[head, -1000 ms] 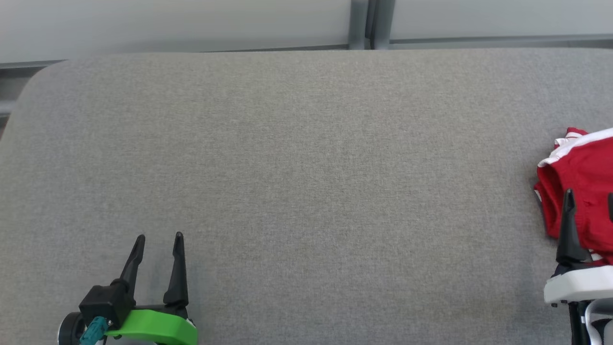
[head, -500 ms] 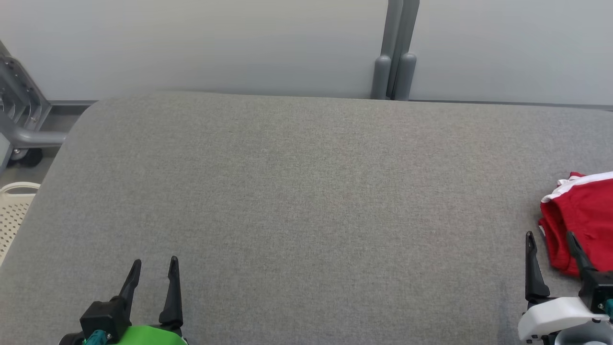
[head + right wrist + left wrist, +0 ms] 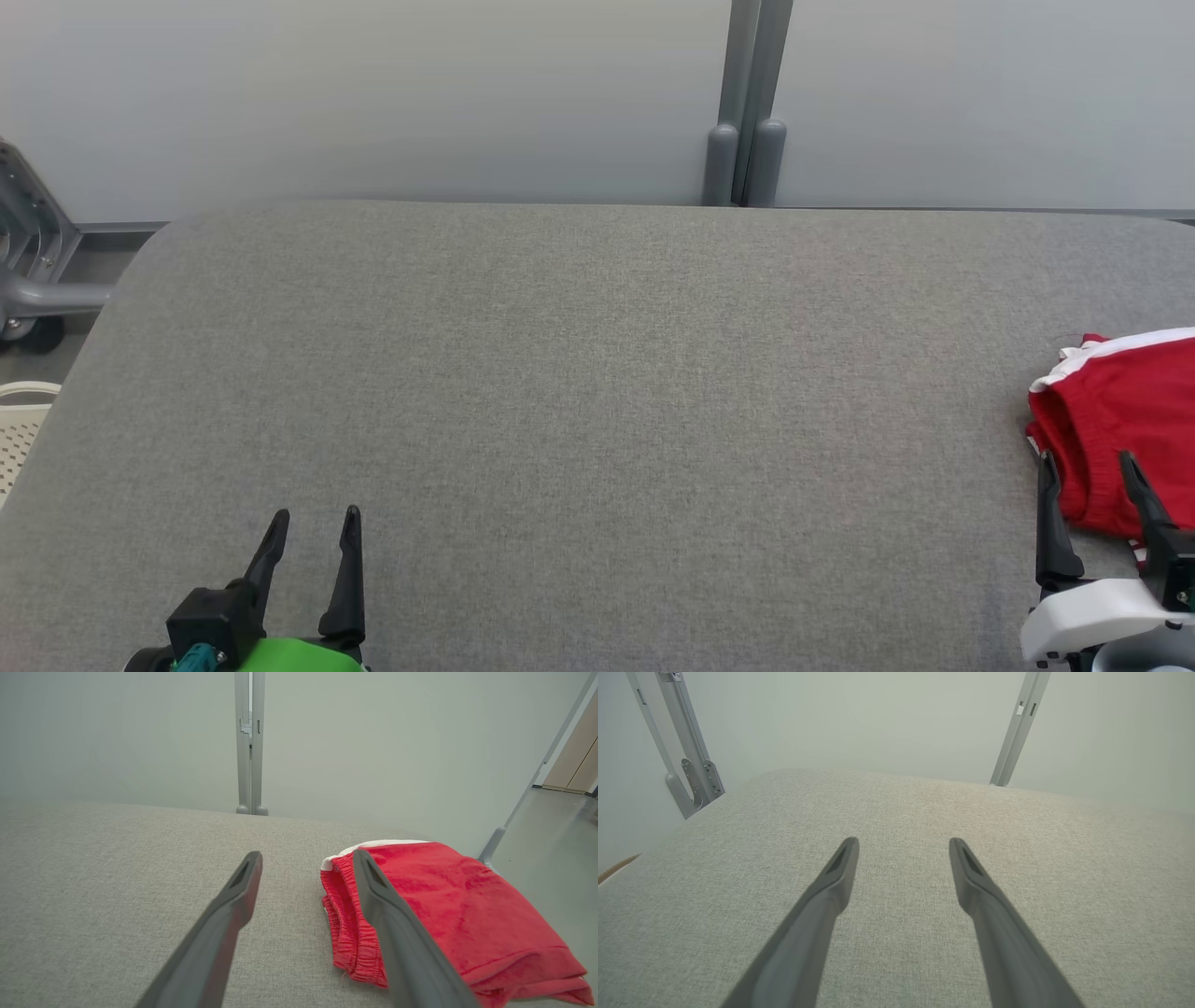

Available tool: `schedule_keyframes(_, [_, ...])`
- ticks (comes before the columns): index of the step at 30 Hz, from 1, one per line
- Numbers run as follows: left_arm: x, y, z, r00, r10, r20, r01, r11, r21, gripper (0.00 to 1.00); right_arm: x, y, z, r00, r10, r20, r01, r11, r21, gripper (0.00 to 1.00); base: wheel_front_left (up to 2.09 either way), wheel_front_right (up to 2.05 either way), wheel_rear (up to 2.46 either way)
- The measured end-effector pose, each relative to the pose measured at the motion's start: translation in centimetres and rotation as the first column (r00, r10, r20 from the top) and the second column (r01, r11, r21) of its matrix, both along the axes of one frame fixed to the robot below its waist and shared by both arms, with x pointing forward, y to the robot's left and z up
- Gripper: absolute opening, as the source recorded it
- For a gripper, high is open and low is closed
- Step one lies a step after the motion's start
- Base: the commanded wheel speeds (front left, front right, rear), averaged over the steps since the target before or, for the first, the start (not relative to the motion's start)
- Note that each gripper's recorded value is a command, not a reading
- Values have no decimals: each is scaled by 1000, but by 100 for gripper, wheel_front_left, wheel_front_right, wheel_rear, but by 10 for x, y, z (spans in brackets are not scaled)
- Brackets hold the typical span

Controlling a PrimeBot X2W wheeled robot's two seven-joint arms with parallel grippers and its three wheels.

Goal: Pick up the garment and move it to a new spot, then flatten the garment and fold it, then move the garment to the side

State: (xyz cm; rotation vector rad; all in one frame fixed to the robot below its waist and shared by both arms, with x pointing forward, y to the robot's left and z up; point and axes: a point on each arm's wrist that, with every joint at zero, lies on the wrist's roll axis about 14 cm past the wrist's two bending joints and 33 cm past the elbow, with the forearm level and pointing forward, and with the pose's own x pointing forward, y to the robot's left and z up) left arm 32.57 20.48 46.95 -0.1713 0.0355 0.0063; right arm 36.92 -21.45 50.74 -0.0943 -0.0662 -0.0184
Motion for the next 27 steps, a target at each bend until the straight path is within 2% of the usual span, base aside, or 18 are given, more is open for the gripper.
schedule_keyframes(10, [0,-2,-1,1000,-9,-5,9,1000,-1,100,0,0,-3,1000,-1,-8,1,1000,4,100,0,0,0])
schedule_keyframes(22, [-5,3,-2,1000,10,-5,-10,1000,-6,100,5,19,0,998,57,-1,-57,998,-7,100,0,0,0])
schedule_keyframes(23, [-6,2,-4,1000,10,-14,-10,1000,-7,0,4,19,-3,998,56,-10,-56,998,-6,0,0,0,0])
schedule_keyframes(27, [-10,-1,-17,998,8,-58,-9,1000,-18,0,-1,21,-21,996,53,-66,-52,999,14,0,0,0,0])
